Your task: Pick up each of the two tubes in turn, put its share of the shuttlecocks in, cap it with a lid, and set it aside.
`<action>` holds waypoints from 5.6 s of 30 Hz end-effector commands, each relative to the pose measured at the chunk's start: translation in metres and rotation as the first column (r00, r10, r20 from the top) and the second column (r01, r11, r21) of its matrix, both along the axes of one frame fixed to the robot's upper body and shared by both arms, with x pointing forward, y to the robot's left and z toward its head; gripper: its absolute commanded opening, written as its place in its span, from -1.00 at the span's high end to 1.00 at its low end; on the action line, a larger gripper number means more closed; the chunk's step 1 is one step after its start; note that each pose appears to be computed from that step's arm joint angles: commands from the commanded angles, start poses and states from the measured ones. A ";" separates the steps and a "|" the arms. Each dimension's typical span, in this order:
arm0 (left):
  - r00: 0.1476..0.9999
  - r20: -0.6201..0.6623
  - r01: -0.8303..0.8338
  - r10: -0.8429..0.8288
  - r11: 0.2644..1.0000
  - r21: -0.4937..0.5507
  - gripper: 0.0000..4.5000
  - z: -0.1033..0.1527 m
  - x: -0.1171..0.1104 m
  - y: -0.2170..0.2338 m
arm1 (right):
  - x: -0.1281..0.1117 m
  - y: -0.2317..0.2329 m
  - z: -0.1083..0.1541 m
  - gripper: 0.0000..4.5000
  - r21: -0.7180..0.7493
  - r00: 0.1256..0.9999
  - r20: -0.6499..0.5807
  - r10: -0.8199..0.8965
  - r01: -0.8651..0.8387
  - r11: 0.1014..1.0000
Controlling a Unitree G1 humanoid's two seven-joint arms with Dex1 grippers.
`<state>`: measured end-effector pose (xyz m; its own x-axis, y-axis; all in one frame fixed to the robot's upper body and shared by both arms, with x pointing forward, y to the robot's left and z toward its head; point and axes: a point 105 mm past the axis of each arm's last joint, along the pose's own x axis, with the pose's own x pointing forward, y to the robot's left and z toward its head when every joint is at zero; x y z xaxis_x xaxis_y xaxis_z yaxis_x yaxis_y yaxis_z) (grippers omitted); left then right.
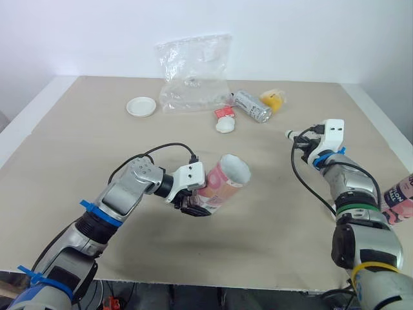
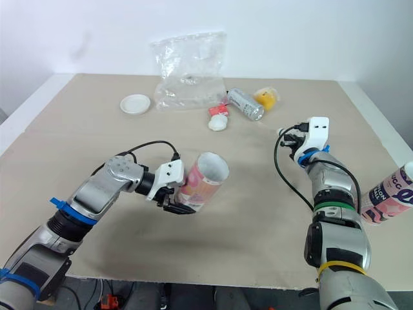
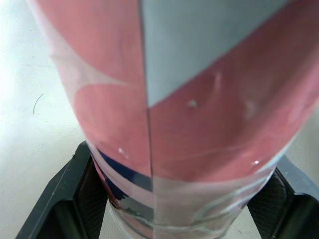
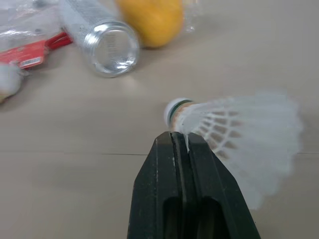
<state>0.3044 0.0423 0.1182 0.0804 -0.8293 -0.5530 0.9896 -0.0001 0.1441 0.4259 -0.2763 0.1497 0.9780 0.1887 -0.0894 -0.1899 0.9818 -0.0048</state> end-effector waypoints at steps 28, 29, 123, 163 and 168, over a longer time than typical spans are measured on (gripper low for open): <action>1.000 -0.010 0.008 -0.008 0.999 0.035 -0.52 -0.005 0.009 0.003 | -0.174 0.147 0.127 0.97 -0.850 0.364 -0.244 0.899 -0.526 -0.018; 1.000 -0.011 0.006 -0.005 0.999 0.036 -0.52 -0.005 0.009 0.004 | -0.174 0.147 0.126 0.97 -0.851 0.357 -0.248 0.901 -0.525 -0.026; 0.996 0.083 -0.021 0.025 0.998 -0.056 -0.52 -0.020 0.030 0.006 | -0.136 0.182 0.152 0.98 -0.492 0.198 -0.335 0.921 -0.871 0.008; 0.996 -0.052 -0.088 0.074 0.914 -0.397 -0.52 -0.043 -0.024 -0.053 | -0.214 -0.047 -0.002 -0.98 -0.249 0.760 -0.606 0.233 -0.460 0.852; 0.996 -0.052 -0.082 0.067 0.914 -0.397 -0.52 -0.042 -0.026 -0.054 | -0.211 -0.054 -0.007 -0.98 -0.251 0.767 -0.601 0.225 -0.448 0.858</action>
<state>0.2891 -0.0062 0.0853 0.1828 -0.9713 -0.1525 0.9796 0.1668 0.1120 0.2120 -0.3266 0.1382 0.6081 0.3510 -0.7120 -0.5882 0.8016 -0.1072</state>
